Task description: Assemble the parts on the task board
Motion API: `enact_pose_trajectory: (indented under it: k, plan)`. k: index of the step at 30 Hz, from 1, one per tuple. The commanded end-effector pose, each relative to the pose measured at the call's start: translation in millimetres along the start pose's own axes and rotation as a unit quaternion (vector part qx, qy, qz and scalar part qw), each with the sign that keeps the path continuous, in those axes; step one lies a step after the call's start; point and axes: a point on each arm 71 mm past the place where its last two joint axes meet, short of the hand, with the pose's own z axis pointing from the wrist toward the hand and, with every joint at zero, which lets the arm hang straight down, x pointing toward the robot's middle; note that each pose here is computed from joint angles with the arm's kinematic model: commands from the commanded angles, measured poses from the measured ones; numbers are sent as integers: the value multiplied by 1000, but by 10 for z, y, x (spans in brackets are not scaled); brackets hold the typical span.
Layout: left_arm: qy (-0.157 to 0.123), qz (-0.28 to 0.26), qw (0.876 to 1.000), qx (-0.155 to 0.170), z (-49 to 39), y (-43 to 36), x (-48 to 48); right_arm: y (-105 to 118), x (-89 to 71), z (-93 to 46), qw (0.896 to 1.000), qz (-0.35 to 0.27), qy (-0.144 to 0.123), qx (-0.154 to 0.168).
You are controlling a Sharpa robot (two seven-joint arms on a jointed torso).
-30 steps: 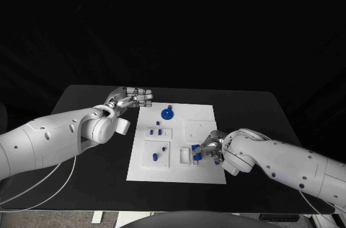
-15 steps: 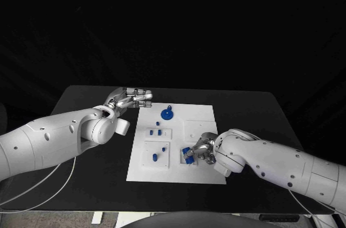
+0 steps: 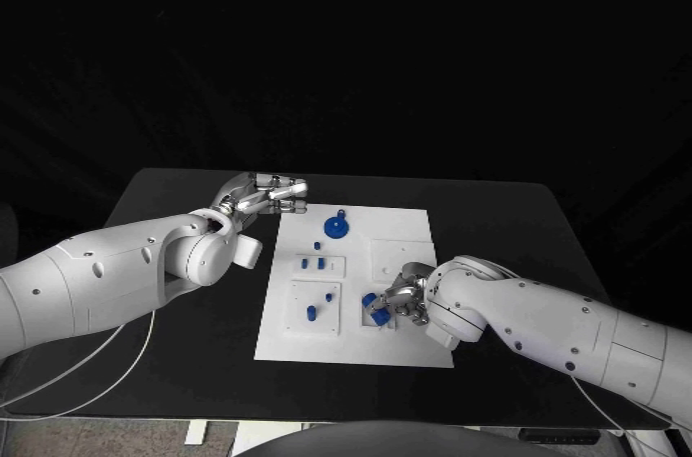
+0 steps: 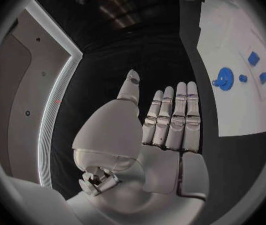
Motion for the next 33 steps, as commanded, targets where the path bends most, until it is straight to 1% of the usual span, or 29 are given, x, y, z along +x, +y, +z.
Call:
enact_pose_trajectory:
  k: [1,8,15,22,33]
  plan:
    - [10,-8,1000,7,5,-14,31,-9,68,29,1000,-26,8,-1]
    - [11,-9,1000,6,8,-13,38,11,88,40,999,-34,7,-4]
    - [11,-9,1000,6,8,-12,34,22,106,34,999,-43,12,-8]
    - [9,-8,1000,5,8,-9,23,51,133,4,998,-51,18,-19]
    - [9,-8,1000,5,-3,-9,4,13,117,-61,997,-65,14,-24]
